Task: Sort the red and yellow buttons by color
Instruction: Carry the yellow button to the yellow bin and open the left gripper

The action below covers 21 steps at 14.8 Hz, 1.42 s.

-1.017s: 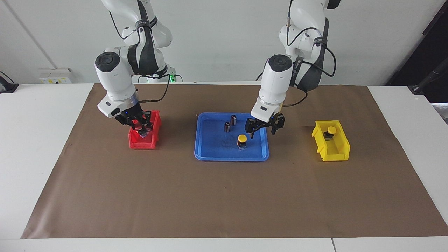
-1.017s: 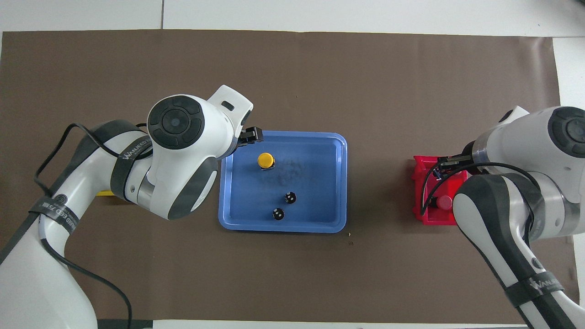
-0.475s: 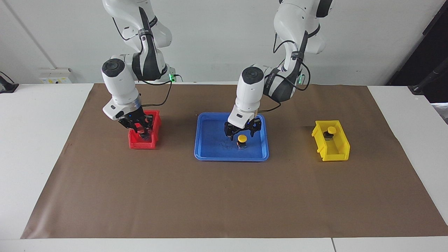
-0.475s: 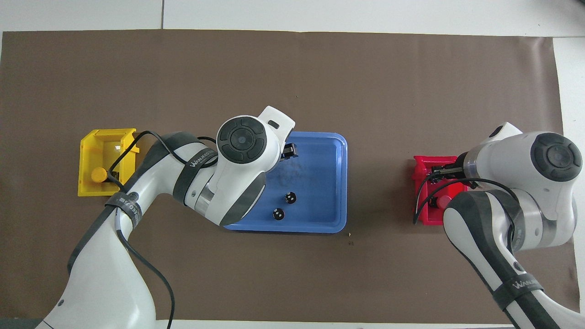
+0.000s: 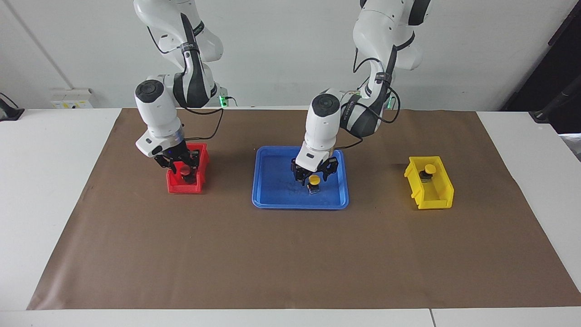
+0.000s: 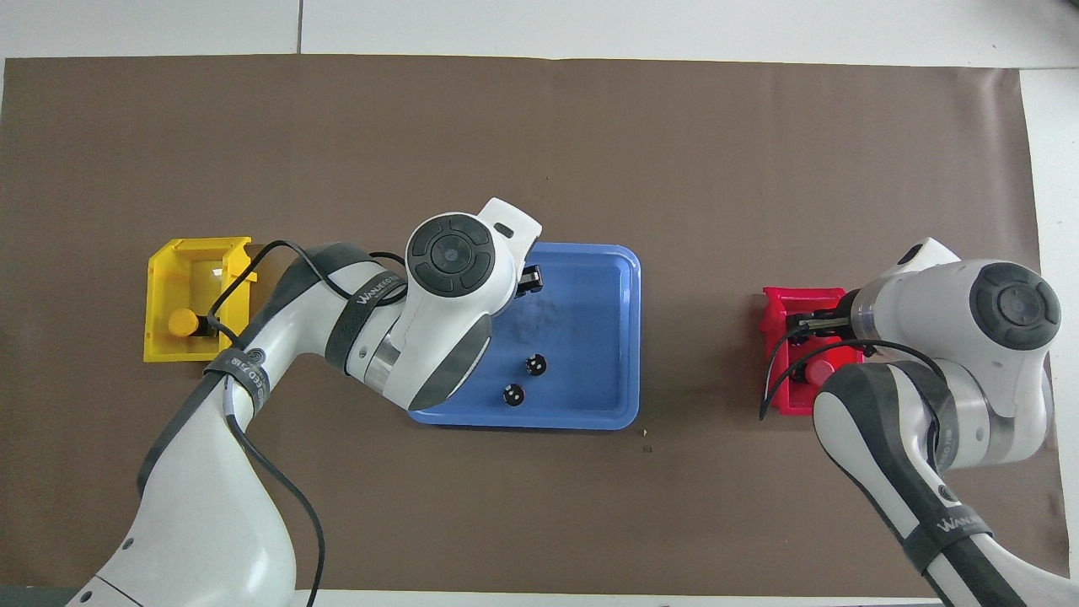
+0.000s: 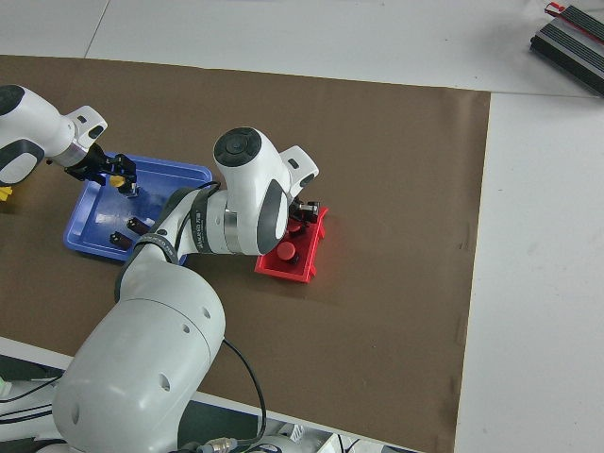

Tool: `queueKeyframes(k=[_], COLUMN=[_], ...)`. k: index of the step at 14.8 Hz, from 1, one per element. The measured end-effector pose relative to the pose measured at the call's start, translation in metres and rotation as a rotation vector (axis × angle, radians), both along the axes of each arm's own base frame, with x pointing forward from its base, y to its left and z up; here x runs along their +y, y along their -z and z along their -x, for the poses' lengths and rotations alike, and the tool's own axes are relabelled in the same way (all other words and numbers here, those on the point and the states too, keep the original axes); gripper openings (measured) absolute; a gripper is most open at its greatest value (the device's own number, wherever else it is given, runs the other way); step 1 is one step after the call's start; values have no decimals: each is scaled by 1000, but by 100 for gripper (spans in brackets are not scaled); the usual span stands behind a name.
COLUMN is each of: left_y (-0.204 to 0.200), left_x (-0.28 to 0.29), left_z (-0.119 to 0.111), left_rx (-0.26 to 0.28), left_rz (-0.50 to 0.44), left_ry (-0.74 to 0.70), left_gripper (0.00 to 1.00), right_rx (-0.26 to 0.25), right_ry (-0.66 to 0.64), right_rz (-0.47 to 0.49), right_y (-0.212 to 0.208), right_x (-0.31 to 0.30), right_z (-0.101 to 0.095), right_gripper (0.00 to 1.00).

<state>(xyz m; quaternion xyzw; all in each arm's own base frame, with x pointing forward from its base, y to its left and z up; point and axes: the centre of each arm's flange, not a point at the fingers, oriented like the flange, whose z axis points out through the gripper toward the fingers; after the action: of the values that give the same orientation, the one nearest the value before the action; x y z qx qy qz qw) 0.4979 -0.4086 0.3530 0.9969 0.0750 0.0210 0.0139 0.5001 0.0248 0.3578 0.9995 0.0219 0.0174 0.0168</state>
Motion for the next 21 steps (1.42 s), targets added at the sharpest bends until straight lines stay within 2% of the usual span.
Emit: queueKeyframes(k=[1,2,5,6,7,8,9,11,13,15,17,19,21], left_y=[0,-1,-2,-2,-1,-1,-1,-5,-31,-73,-102,-115,-115], left_x=[0,0,-1,-1,0,0,0,1,11,50,131,225,298], left_z=[0,0,-1,0,0,0,0,-2,-16,-43,-76,-105,-122], left_rx=[0,0,-1,0,1,2,3,9,30,56,89,103,104], left_rz=[1,1,2,2,1,0,0,-6,-26,-45,-54,-47,-39], left_ry=[-8,-11,-16,-18,-18,-19,-19,-23,-43,0,114,196,253], left_gripper=[72,67,62,57,45,41,41,41,41,41,41,41,41], right_rx=[19,39,77,89,99,108,116,127,135,123,120,129,142], right_ry=[2,4,11,13,16,19,23,36,63,99,133,133,136], right_rz=[2,5,11,13,14,15,16,17,16,13,10,-10,-13], right_y=[-9,-23,-79,-99,-120,-140,-160,-195,-223,-258,-280,-293,-301], right_x=[0,0,0,0,0,0,-1,-7,-19,-38,-57,-71,-80], right_z=[-4,-10,-29,-33,-36,-37,-38,-37,-34,-30,-25,-19,-13], right_gripper=[74,80,81,83,84,90,99,100,100,100,100,100,100])
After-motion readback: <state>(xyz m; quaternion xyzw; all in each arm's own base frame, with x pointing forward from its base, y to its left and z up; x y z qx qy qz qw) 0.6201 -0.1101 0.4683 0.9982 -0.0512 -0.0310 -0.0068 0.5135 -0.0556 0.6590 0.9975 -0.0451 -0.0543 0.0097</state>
